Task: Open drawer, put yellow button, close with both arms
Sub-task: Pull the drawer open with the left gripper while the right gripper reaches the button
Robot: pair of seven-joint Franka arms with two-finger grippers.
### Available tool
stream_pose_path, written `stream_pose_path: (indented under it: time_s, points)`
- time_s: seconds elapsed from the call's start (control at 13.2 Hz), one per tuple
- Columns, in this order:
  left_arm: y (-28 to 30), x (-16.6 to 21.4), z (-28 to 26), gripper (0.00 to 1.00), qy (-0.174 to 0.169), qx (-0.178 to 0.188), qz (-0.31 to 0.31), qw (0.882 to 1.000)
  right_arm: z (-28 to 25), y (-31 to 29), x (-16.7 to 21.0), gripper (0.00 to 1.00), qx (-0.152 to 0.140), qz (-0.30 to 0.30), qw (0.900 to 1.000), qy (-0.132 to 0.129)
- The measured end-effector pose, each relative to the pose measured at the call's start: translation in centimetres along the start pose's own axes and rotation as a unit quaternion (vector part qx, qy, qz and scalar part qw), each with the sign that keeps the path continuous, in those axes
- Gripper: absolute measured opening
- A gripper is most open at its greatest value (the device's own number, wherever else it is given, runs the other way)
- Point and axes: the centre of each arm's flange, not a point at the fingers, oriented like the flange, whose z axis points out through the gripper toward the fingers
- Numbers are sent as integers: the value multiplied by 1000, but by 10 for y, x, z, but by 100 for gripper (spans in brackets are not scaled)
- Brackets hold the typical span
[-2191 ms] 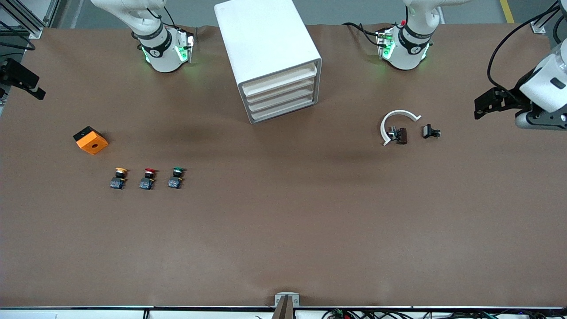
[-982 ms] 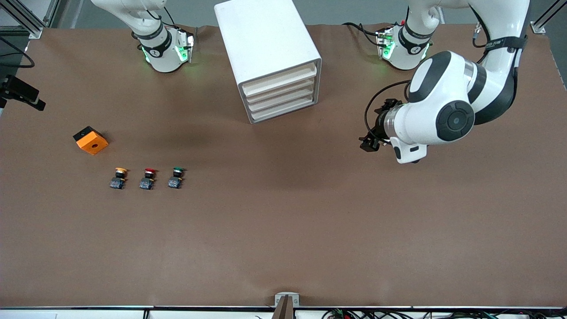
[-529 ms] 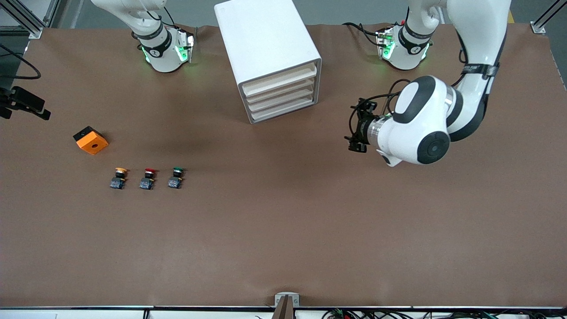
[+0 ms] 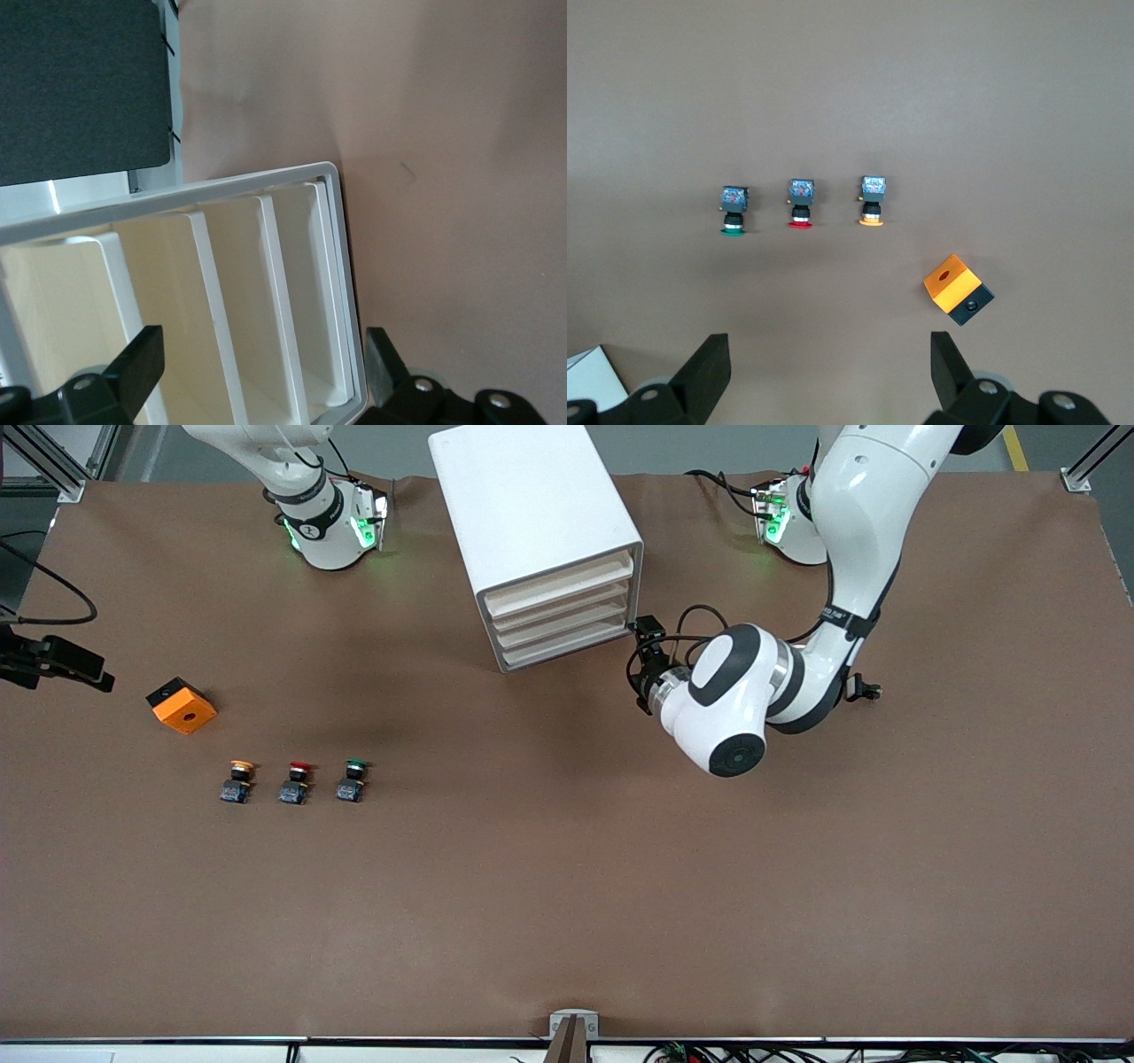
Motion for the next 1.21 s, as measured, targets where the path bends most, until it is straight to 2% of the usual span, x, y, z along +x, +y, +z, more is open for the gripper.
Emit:
stream_pose_path:
  time_s: [0.23,0.45,0.83,1.21]
  points:
    - [-1,-10,9,100,-19,24,-11,999,29,27,16,100,2,22,1000,-19]
    - [-5,-20,11,100,-47,47,-10,998,52,45,26,100,0,24,1000,5]
    - [-29,-50,48,100,-19,60,2,998,139,61,36,100,-5,32,998,45]
    - [-28,-54,57,100,-41,110,-10,993,218,58,24,100,-6,61,995,82]
